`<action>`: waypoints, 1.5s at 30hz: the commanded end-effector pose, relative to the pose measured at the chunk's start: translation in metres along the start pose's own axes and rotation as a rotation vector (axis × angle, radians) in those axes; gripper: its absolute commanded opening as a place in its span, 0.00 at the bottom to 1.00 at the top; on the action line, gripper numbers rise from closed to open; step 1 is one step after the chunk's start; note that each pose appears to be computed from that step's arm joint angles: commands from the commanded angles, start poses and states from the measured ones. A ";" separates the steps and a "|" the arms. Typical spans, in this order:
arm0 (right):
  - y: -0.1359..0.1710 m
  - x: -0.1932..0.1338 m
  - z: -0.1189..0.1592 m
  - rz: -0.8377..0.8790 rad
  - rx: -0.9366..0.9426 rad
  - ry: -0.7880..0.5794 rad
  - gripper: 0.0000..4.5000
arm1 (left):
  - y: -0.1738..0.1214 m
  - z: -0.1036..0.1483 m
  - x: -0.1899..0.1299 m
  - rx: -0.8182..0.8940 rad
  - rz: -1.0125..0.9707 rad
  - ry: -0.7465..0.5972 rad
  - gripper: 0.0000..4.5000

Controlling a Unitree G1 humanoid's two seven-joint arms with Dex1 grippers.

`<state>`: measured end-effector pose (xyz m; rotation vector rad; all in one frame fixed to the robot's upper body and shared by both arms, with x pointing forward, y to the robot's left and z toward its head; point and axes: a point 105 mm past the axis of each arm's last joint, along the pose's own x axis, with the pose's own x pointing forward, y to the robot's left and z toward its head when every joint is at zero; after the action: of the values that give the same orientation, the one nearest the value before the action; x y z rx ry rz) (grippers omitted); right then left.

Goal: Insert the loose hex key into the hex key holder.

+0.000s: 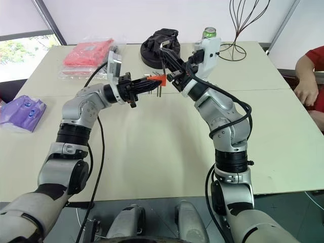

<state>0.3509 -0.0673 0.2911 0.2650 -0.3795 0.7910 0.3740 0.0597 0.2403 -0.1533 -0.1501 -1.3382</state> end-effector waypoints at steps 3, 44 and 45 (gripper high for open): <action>0.007 0.000 0.003 0.026 0.000 -0.020 0.01 | -0.004 0.023 0.004 0.066 -0.024 -0.058 0.00; 0.002 0.008 0.035 -0.018 0.166 -0.168 0.01 | -0.017 0.024 0.013 -0.048 -0.037 -0.177 0.00; 0.002 0.008 0.034 -0.018 0.168 -0.168 0.01 | -0.018 0.025 0.014 -0.049 -0.040 -0.182 0.00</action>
<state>0.3563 -0.0752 0.3129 0.4920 -0.4132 0.7614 0.3655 0.0482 0.2490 -0.3246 -0.2078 -1.3415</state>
